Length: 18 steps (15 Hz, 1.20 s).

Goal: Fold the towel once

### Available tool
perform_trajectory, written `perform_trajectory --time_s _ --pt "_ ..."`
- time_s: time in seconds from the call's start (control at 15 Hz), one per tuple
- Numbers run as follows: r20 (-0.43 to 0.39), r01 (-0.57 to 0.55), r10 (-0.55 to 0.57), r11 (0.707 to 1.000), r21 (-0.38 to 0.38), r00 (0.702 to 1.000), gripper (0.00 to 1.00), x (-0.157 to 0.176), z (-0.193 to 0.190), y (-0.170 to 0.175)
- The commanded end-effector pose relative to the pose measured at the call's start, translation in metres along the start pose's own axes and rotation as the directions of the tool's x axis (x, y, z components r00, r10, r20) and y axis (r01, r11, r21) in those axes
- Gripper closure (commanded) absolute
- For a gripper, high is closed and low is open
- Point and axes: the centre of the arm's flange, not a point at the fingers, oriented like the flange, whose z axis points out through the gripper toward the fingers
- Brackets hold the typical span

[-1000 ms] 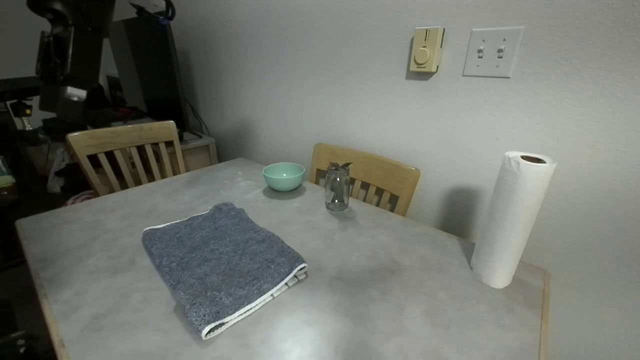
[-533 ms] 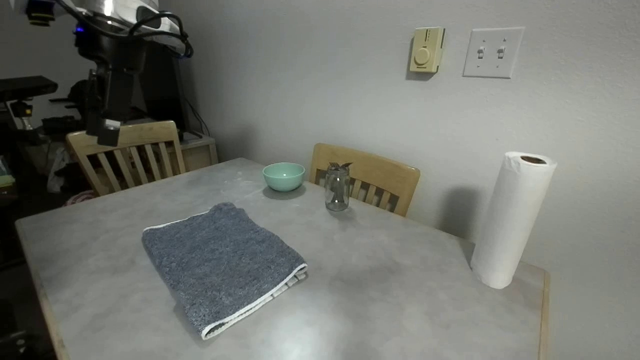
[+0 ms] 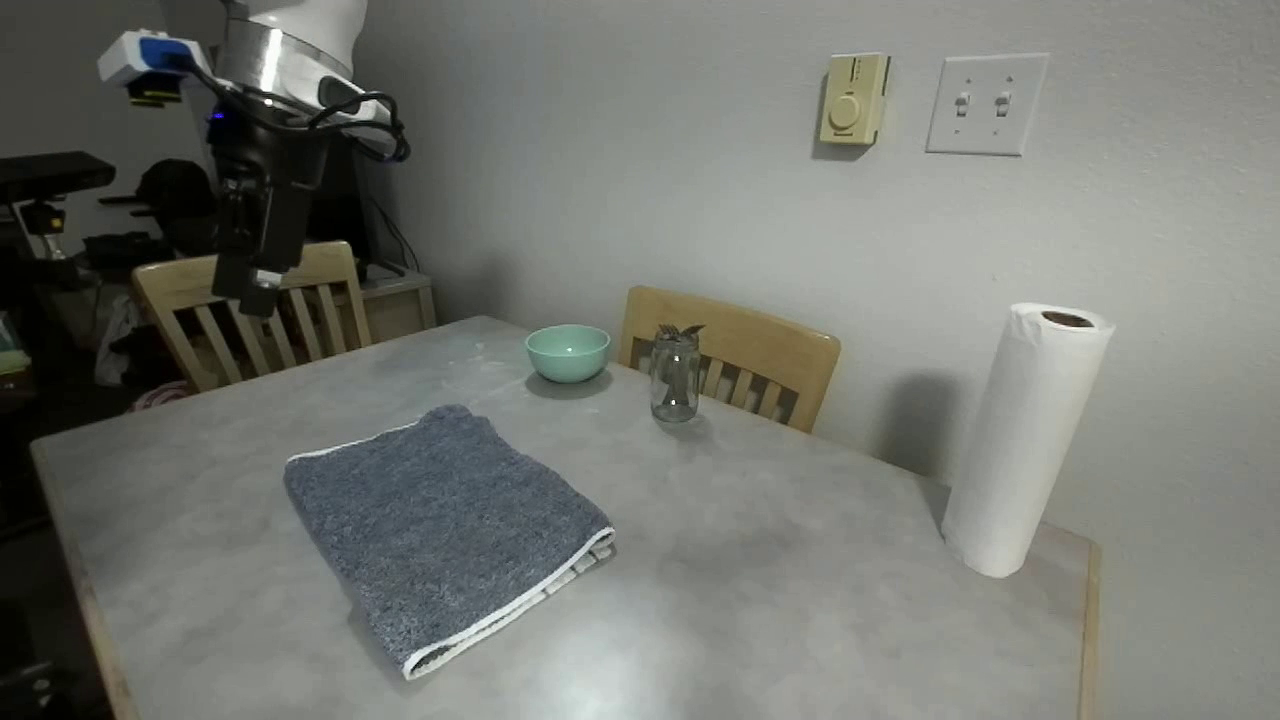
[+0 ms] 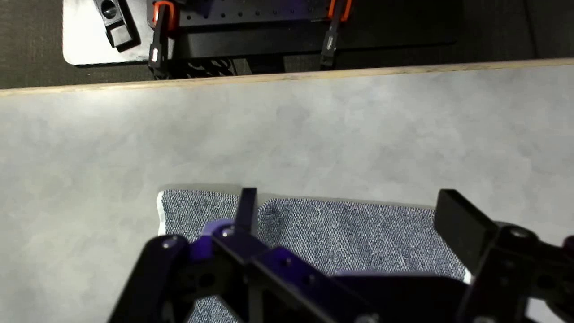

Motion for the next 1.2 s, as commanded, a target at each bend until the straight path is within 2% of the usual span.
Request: perform_trajectory --time_s 0.0,0.13,0.4,0.67,0.87,0.93,1.0,1.13 --pt "-0.013 -0.023 0.023 1.000 -0.019 1.000 0.00 -0.005 -0.002 -0.003" --pt "-0.038 -0.079 0.077 0.995 -0.054 0.996 0.00 0.000 -0.004 -0.014" --pt "-0.057 -0.112 0.109 0.992 -0.055 0.992 0.00 0.035 0.004 -0.045" --pt "-0.063 -0.073 0.071 0.997 -0.016 0.995 0.00 0.077 0.026 -0.068" --pt "-0.052 0.015 -0.014 1.000 0.012 0.999 0.00 0.110 0.048 -0.083" --pt "-0.053 0.056 -0.055 0.998 0.016 0.997 0.00 0.114 0.053 -0.082" --pt "-0.056 -0.005 0.005 1.000 -0.009 0.998 0.00 0.091 0.050 -0.077" --pt "-0.043 0.001 -0.001 1.000 -0.010 0.999 0.00 0.099 0.059 -0.079"
